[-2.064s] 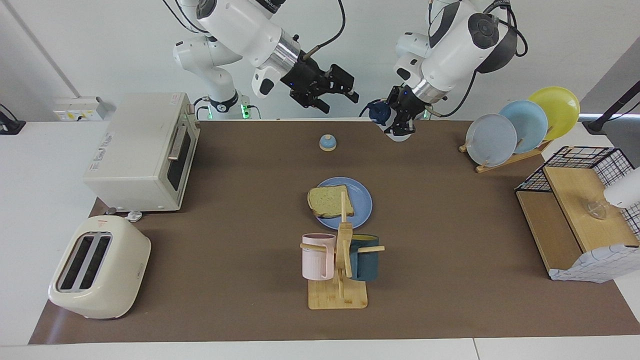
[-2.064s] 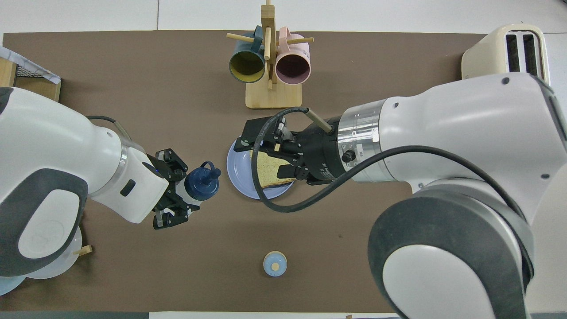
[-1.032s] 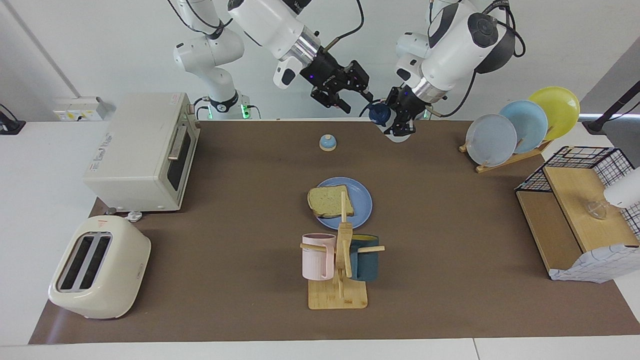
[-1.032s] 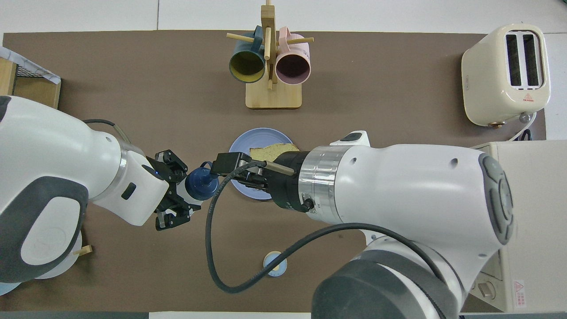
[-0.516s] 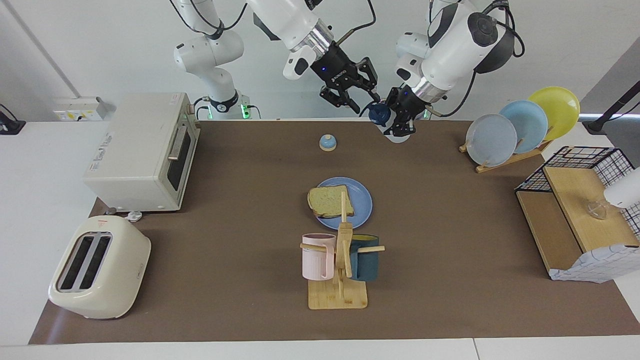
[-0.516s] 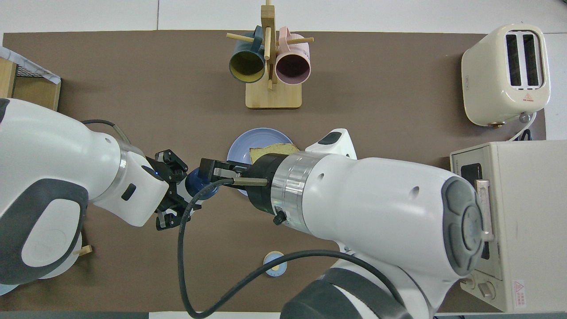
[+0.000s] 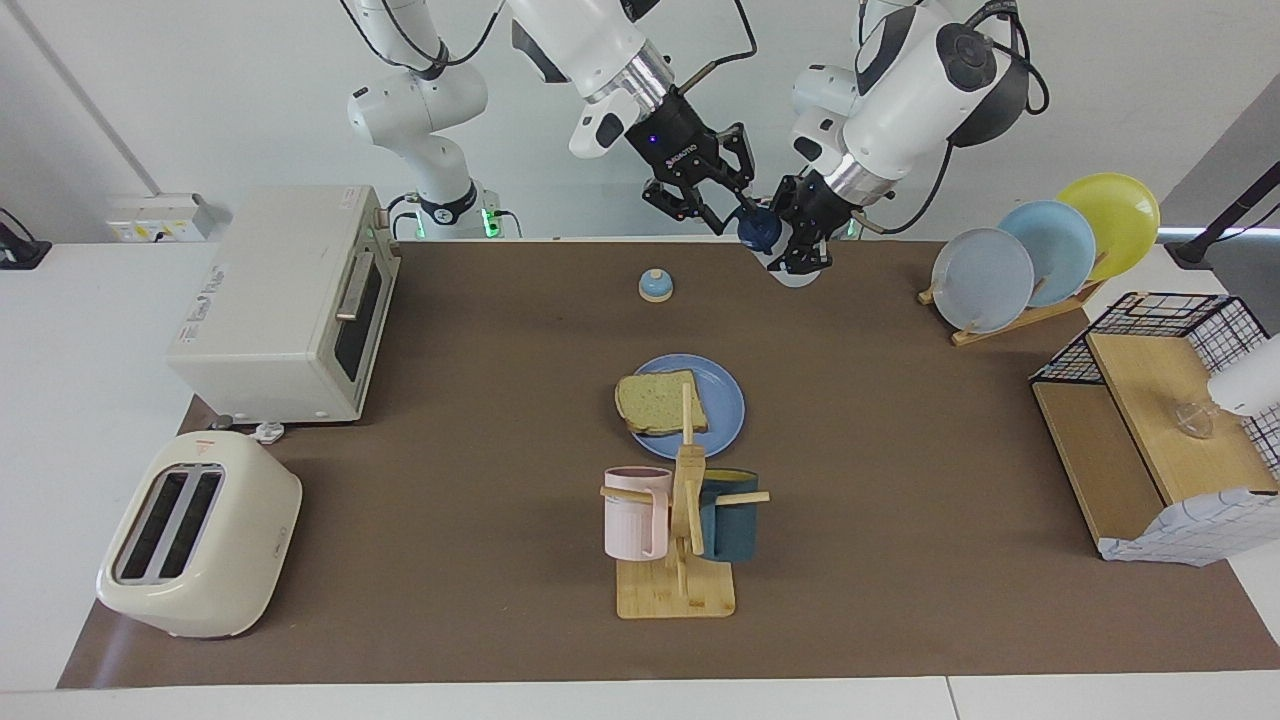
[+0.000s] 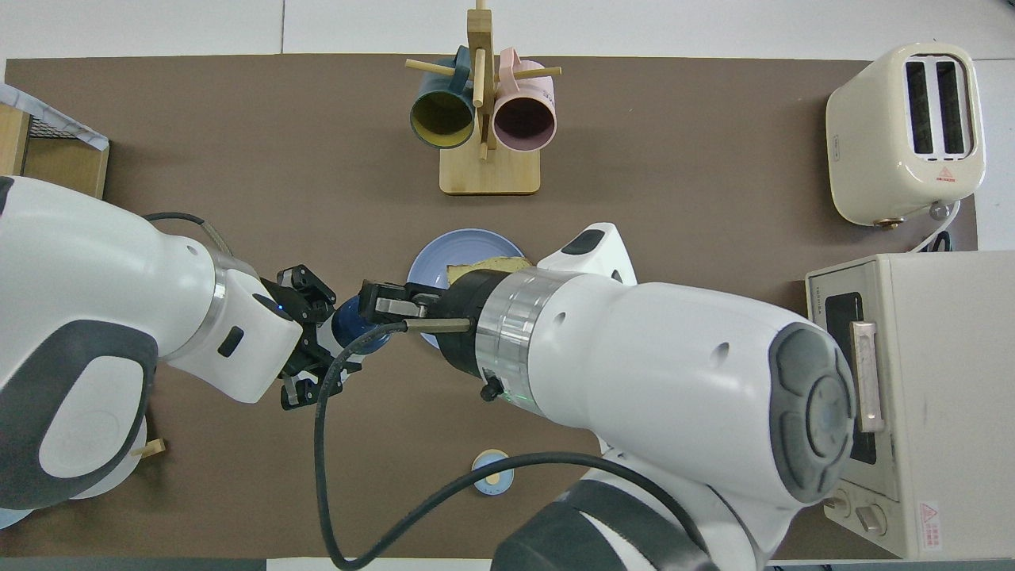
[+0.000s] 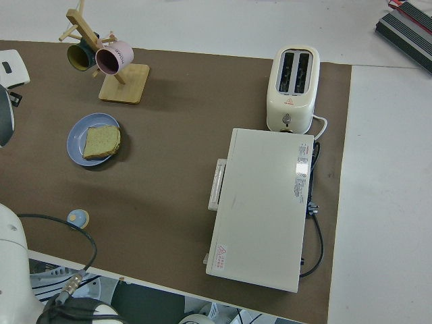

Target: Put bread on plate and add seasoning

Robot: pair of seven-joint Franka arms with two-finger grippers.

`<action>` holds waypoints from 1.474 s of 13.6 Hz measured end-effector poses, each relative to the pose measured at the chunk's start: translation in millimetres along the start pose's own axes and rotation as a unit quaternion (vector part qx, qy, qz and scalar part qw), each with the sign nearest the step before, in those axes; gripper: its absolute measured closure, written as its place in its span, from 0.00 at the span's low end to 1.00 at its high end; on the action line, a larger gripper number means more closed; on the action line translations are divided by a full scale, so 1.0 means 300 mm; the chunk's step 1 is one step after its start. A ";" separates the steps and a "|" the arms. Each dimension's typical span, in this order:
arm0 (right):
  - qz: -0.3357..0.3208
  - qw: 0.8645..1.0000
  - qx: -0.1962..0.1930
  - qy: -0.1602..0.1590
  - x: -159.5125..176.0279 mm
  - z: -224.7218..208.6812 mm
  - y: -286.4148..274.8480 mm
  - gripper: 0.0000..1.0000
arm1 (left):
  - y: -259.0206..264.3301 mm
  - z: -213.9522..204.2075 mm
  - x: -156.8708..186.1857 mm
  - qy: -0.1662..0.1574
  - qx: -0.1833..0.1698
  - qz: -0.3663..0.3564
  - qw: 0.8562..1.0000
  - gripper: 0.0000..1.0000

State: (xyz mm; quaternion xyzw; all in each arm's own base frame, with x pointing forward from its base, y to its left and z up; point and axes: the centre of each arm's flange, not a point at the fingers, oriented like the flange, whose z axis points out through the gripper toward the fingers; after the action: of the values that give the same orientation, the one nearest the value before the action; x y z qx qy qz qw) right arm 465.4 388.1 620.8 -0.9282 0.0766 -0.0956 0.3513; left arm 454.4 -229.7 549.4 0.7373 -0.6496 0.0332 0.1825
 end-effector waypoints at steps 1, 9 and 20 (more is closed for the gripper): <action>0.001 1.000 0.000 0.000 -0.001 0.000 -0.001 0.53 | 0.000 0.000 0.000 0.000 0.000 -0.001 1.000 0.63; 0.001 1.000 0.001 -0.003 -0.013 0.007 -0.010 0.88 | -0.004 0.007 -0.002 0.001 0.002 -0.003 1.000 0.63; 0.004 1.000 0.002 -0.002 -0.005 0.000 -0.011 0.88 | -0.004 0.003 0.002 0.006 0.007 -0.005 1.000 0.63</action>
State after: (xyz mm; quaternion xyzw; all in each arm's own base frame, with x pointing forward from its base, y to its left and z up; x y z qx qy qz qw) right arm 464.3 390.9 622.9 -0.9275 0.0793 -0.0928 0.3532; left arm 455.6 -230.5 548.3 0.7418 -0.6444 0.0412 0.1809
